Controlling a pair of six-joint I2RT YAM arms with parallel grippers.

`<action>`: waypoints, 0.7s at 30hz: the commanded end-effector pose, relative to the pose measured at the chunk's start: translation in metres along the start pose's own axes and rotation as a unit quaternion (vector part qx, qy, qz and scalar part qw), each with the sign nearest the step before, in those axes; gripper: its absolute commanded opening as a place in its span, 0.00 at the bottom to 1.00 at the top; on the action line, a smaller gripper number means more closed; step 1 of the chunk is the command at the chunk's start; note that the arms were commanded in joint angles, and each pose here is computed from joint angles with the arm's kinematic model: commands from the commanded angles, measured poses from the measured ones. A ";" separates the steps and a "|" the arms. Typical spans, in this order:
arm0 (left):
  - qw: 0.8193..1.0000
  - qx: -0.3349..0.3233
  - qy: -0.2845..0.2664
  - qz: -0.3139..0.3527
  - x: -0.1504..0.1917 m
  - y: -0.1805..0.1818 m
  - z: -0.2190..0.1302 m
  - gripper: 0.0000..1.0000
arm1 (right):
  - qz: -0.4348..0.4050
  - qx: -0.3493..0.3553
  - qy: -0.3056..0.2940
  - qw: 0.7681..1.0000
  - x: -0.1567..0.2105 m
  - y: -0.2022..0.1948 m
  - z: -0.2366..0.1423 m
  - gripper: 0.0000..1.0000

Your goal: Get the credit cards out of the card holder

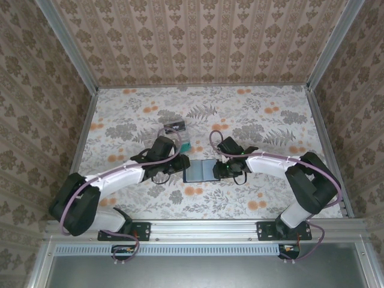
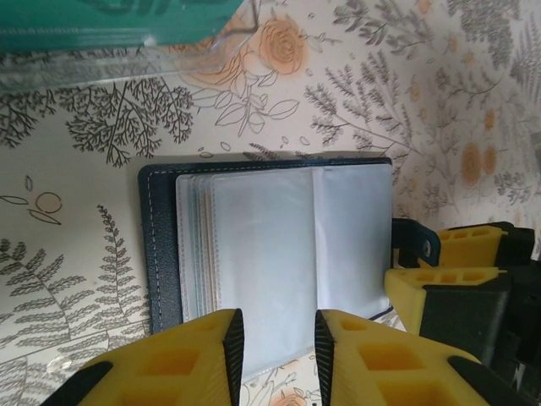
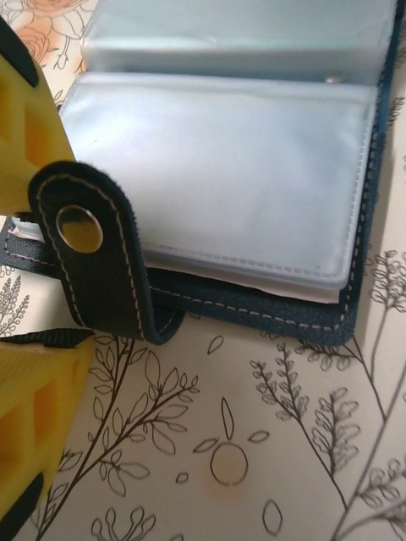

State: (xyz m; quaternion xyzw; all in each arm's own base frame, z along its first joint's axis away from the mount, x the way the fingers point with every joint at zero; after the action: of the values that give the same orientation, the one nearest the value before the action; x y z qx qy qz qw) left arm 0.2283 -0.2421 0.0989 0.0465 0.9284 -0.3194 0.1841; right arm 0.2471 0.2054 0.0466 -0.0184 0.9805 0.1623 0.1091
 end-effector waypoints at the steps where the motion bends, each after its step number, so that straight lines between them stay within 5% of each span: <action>1: 1.000 0.018 0.016 -0.004 0.004 -0.004 0.010 0.30 | -0.003 0.015 0.007 1.000 0.006 -0.003 0.008 0.37; 21: 0.998 0.012 0.059 -0.003 0.015 0.004 0.035 0.27 | 0.003 0.017 0.009 1.000 0.008 0.001 0.011 0.26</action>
State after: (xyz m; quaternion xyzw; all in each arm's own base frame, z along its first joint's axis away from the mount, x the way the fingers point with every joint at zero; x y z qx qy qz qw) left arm 0.2223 -0.2502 0.0589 0.0519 0.9413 -0.3096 0.1239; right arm 0.2482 0.2060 0.0445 -0.0128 0.9815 0.1515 0.1168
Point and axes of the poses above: each hand's point on the last joint's axis, 136 mm out from that joint toward the fingers, its own z axis out along the fingers, its own y axis along the line the jaws close on, x = y × z, the point moved 3 cm from there along -z, back along the fingers, and after that the axes turned 8 degrees about z, right-handed, at the moved point
